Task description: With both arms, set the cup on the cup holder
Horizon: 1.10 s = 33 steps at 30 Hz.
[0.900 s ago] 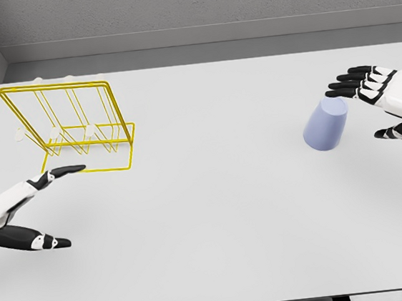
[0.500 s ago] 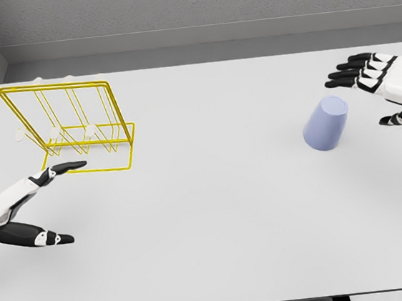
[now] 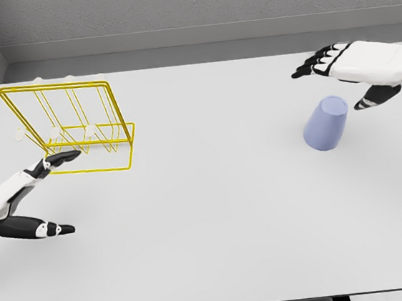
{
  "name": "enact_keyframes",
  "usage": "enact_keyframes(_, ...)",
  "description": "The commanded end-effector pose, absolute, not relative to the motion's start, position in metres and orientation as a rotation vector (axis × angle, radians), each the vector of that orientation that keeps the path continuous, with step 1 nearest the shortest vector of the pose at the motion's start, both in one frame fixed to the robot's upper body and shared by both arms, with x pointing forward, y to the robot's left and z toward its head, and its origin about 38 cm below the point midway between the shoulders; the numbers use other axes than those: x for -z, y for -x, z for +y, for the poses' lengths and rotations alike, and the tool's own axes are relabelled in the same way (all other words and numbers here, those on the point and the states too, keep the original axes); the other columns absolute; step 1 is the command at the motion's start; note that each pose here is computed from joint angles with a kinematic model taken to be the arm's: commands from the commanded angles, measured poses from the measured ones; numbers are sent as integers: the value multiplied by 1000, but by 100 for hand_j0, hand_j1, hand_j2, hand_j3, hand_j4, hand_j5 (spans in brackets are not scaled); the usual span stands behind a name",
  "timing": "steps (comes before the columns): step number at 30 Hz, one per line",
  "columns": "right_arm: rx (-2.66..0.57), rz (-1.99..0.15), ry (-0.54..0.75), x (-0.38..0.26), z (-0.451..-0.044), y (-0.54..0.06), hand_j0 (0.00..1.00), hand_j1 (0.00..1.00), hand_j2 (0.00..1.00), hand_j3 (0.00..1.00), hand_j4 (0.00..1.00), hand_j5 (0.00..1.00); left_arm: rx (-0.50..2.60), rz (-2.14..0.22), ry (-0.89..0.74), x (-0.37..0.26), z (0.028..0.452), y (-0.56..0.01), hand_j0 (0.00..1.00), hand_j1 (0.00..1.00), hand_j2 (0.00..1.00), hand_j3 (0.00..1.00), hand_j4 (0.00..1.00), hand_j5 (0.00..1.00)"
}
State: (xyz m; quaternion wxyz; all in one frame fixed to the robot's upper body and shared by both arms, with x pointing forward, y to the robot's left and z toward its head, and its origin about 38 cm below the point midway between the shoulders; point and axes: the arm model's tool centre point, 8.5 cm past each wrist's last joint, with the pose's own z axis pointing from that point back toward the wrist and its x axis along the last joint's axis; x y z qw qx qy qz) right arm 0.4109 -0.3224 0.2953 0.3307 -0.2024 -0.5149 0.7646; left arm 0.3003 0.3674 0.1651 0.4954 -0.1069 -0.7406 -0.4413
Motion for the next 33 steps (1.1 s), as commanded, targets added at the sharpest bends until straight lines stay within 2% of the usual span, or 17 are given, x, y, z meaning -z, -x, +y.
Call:
enact_keyframes(1, -1911, -1261, 492, -272, -321, -419, 100, 100, 100, 100, 100, 100, 1047, -1795, 262, -164, 368, -301, 100, 100, 100, 100, 100, 100)
enact_keyframes(12, -1793, -1154, 542, -263, -337, -428, 100, 100, 100, 100, 100, 100, 1032, -1773, 261, -158, 371, -302, 100, 100, 100, 100, 100, 100)
enact_keyframes(21, -1845, -1066, 450, -224, -328, -423, 100, 100, 100, 100, 100, 100, 1031, -1770, 268, -157, 369, -302, 100, 100, 100, 100, 100, 100)
enact_keyframes(33, -1855, -1027, 430, -212, -320, -440, 100, 100, 100, 100, 100, 100, 1025, -1770, 268, -156, 370, -302, 100, 100, 100, 100, 100, 100)
